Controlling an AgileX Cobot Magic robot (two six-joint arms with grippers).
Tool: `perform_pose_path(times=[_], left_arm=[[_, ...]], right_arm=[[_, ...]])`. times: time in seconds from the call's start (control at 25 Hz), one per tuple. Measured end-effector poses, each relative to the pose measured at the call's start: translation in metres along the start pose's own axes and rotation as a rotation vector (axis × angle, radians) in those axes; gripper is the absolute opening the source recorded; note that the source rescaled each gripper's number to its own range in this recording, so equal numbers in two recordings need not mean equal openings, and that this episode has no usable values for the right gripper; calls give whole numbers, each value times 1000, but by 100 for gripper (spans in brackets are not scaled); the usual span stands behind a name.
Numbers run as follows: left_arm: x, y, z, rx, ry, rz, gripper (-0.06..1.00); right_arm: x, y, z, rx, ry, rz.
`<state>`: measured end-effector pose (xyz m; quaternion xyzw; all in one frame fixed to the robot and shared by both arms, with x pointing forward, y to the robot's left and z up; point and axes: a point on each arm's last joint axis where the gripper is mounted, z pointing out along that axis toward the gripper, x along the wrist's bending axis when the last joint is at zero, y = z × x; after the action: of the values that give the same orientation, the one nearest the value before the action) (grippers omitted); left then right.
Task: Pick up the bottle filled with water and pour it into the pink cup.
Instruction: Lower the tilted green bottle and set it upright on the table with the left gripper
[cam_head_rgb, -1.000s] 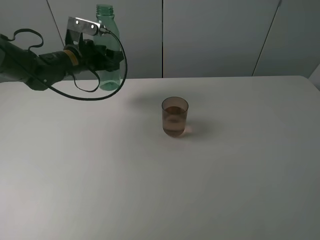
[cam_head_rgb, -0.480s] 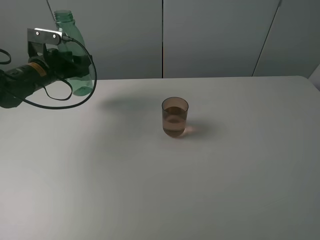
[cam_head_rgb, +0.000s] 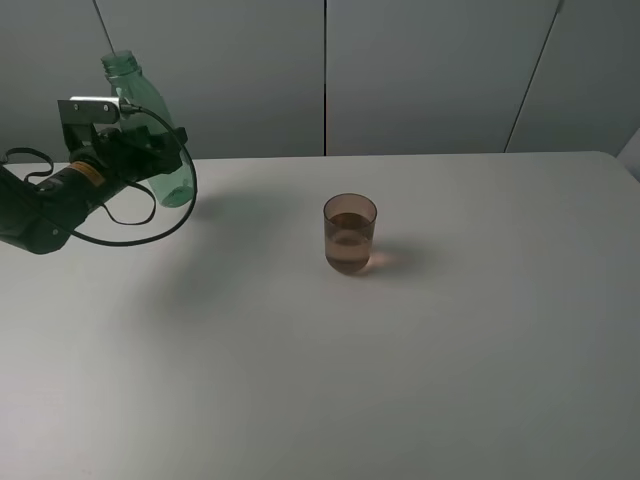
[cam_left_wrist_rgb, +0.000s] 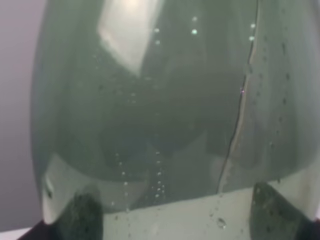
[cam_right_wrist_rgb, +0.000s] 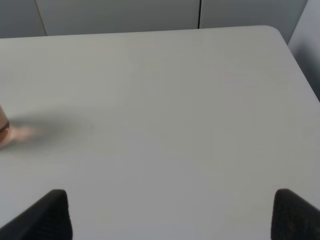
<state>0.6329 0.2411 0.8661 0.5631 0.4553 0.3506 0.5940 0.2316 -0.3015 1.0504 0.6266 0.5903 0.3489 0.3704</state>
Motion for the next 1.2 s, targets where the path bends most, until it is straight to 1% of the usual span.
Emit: perform_pose_path(times=[0.2, 0.24, 0.44, 0.68, 0.72, 0.76, 0.8, 0.88, 0.92, 0.96, 1.08, 1.2], left_arm=[[2, -19, -1, 37, 4, 46, 0], [2, -21, -1, 31, 2, 51, 0], [3, -24, -2, 19, 0, 95, 0], [3, -24, -2, 19, 0, 100, 0], [3, -24, -2, 19, 0, 103, 5], [3, -24, -2, 19, 0, 107, 16], [3, -24, -2, 24, 1, 112, 33], [3, -25, -2, 32, 2, 121, 60], [3, -24, -2, 32, 2, 128, 72], [3, -23, -1, 30, 2, 137, 80], [2, -16, -1, 33, 5, 158, 88], [1, -8, 0, 38, 5, 168, 89]], right_arm=[[0, 0, 0, 0, 0, 0], [0, 0, 0, 0, 0, 0], [0, 0, 0, 0, 0, 0], [0, 0, 0, 0, 0, 0], [0, 0, 0, 0, 0, 0], [0, 0, 0, 0, 0, 0], [0, 0, 0, 0, 0, 0], [0, 0, 0, 0, 0, 0], [0, 0, 0, 0, 0, 0], [0, 0, 0, 0, 0, 0], [0, 0, 0, 0, 0, 0], [0, 0, 0, 0, 0, 0]])
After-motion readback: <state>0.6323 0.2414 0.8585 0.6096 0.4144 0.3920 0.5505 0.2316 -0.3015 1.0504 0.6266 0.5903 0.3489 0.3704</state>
